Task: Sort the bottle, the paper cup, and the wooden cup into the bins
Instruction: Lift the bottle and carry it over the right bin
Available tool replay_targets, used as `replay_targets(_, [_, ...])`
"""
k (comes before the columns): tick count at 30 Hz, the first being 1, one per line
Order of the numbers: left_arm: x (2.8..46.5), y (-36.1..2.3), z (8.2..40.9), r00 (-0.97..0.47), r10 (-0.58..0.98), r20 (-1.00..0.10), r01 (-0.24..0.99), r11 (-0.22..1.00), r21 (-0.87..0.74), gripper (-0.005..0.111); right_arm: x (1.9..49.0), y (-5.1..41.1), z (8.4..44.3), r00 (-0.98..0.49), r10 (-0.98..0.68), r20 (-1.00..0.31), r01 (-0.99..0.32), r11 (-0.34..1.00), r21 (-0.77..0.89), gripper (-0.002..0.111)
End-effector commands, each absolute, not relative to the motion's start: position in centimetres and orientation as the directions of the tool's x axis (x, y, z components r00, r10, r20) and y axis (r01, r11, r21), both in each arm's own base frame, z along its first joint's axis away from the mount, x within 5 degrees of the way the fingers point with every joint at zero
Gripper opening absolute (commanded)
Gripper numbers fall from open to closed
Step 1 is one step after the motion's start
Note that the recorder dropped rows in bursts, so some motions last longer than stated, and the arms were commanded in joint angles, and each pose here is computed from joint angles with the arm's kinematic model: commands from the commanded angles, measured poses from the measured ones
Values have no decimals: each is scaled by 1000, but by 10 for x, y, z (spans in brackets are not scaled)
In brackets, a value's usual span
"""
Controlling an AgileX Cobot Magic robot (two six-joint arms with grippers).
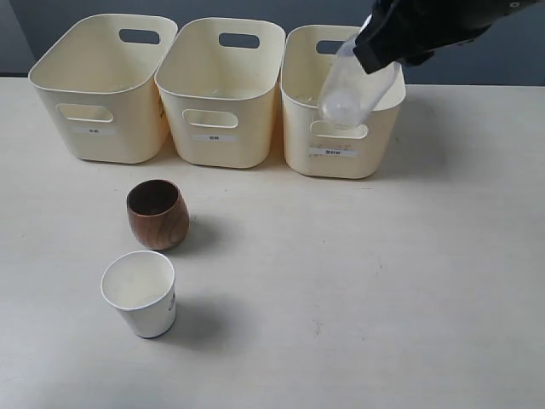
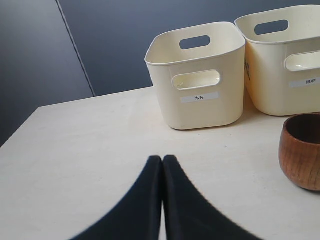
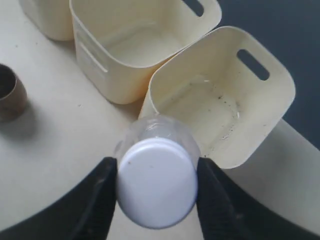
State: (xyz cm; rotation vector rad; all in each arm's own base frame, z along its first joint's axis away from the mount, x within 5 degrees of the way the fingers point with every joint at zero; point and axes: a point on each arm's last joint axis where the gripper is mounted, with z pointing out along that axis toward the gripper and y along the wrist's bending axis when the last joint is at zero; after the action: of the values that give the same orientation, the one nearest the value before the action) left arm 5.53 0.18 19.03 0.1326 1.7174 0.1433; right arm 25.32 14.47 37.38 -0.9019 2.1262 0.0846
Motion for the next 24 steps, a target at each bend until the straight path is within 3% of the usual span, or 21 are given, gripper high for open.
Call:
replay_targets(1, [56, 1, 192, -144, 167, -975, 10, 986, 168, 0, 265, 145, 378, -368, -533, -762, -569, 777, -269, -1])
replay_targets(13, [56, 1, 192, -144, 167, -975, 10, 986, 168, 0, 354, 134, 333, -379, -454, -807, -439, 855, -275, -1])
replay_targets(24, [56, 1, 192, -144, 167, -975, 10, 986, 168, 0, 424, 159, 316, -489, -545, -681, -512, 812, -282, -1])
